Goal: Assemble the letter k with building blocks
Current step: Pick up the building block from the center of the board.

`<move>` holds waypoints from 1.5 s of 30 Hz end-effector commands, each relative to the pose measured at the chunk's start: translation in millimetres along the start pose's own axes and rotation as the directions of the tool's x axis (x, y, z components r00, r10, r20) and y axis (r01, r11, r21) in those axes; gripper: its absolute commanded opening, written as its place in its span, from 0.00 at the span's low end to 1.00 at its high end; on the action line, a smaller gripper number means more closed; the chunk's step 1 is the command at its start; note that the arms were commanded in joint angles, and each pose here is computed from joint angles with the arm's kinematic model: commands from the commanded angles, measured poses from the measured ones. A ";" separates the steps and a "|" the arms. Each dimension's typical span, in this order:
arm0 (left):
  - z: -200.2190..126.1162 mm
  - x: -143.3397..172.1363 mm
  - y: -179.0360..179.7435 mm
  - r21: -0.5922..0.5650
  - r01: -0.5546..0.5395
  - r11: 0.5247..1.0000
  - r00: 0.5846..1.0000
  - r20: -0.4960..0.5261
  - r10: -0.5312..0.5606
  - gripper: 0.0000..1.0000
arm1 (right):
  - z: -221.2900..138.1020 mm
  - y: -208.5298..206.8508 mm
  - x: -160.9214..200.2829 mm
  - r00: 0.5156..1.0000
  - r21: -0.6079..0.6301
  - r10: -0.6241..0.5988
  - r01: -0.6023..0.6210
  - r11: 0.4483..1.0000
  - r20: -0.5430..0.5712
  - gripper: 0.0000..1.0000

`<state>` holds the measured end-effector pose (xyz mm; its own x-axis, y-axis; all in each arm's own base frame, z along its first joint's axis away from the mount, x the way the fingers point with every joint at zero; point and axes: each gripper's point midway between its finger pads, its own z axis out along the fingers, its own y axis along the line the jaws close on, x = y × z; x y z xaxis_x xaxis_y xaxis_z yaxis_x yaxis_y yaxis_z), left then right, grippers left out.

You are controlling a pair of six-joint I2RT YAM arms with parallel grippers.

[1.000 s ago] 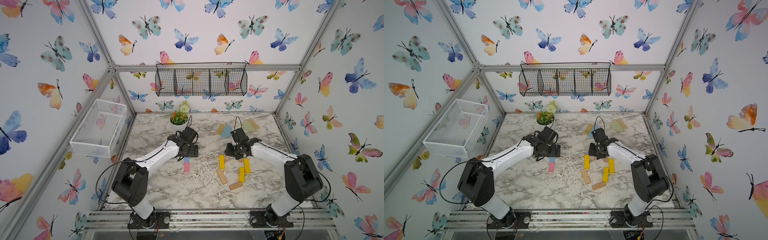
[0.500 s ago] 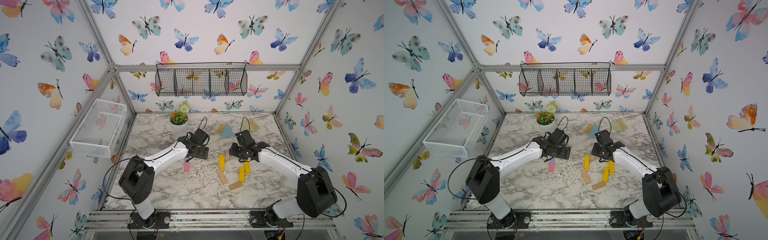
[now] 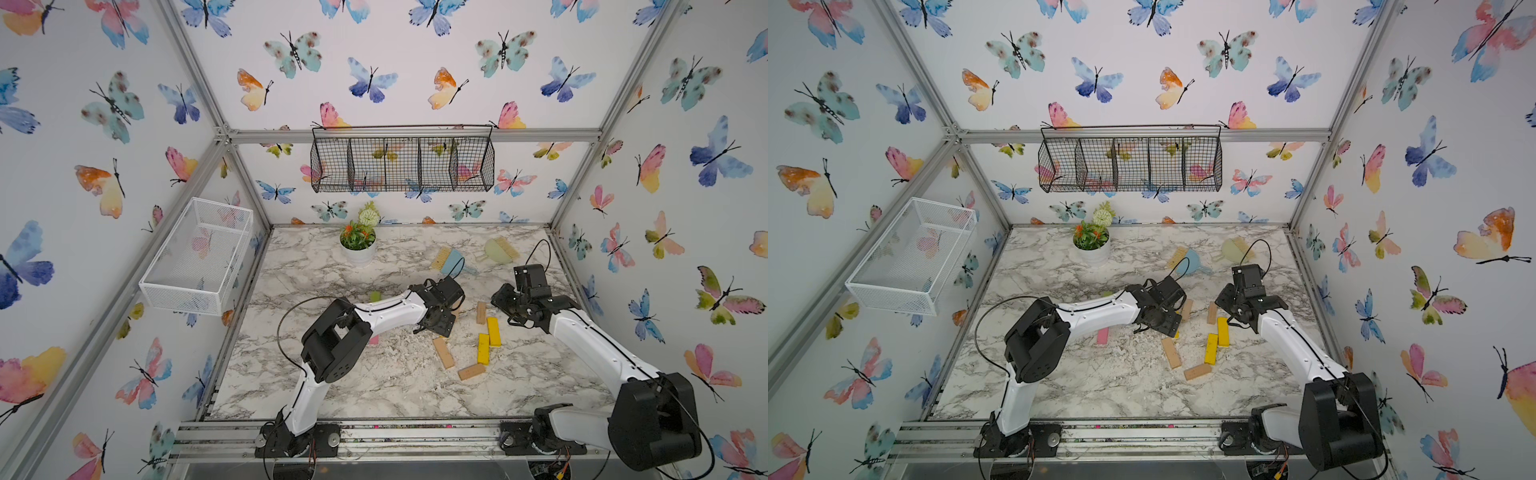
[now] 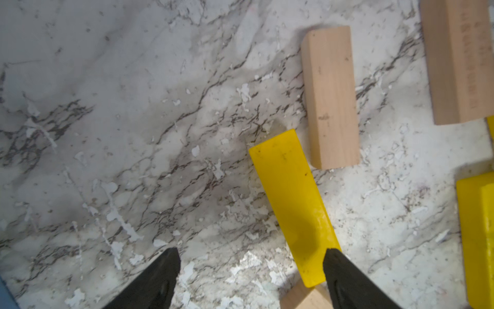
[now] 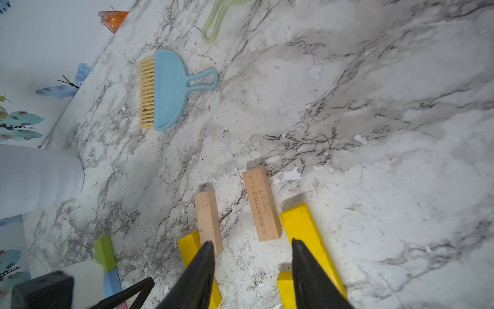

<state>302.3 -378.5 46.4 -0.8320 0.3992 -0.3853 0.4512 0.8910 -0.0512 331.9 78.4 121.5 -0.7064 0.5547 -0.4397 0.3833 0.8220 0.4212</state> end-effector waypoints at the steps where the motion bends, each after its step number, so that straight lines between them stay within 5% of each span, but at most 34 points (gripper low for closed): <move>1: 7.5 -0.3 -8.3 0.019 0.009 1.000 1.000 -0.024 -0.009 0.86 | 4.4 -5.1 11.6 0.999 0.003 -0.013 0.013 1.000 -0.046 0.49; 12: 28.8 6.6 -12.3 0.020 0.004 1.000 0.997 -0.073 -0.002 0.83 | 5.3 -4.3 12.3 0.999 -0.004 -0.014 0.014 1.000 -0.050 0.49; 20: 31.1 7.1 -6.5 -0.015 -0.013 1.000 0.997 -0.075 0.012 0.67 | 5.9 -2.8 13.2 0.998 -0.009 -0.015 0.014 1.000 -0.057 0.49; 31: 21.9 -3.9 -3.8 -0.038 -0.034 0.999 0.999 -0.043 0.033 0.77 | 9.0 -2.1 17.3 0.996 -0.013 -0.015 0.014 1.000 -0.082 0.49; 39: 28.5 -3.1 -6.9 -0.032 -0.056 0.998 0.996 -0.064 0.054 0.51 | 6.7 -2.6 14.6 0.998 -0.008 -0.018 0.017 1.000 -0.067 0.49; 45: 30.3 1.3 -1.2 -0.059 -0.051 0.997 0.995 -0.083 0.046 0.50 | 7.7 -1.2 14.9 0.997 -0.015 -0.015 0.014 1.000 -0.071 0.49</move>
<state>312.5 -393.7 25.1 -0.8302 0.4411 -0.3409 0.4755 0.8795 -0.0201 326.8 87.5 111.2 -0.7452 0.5393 -0.3922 0.3664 0.8226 0.4348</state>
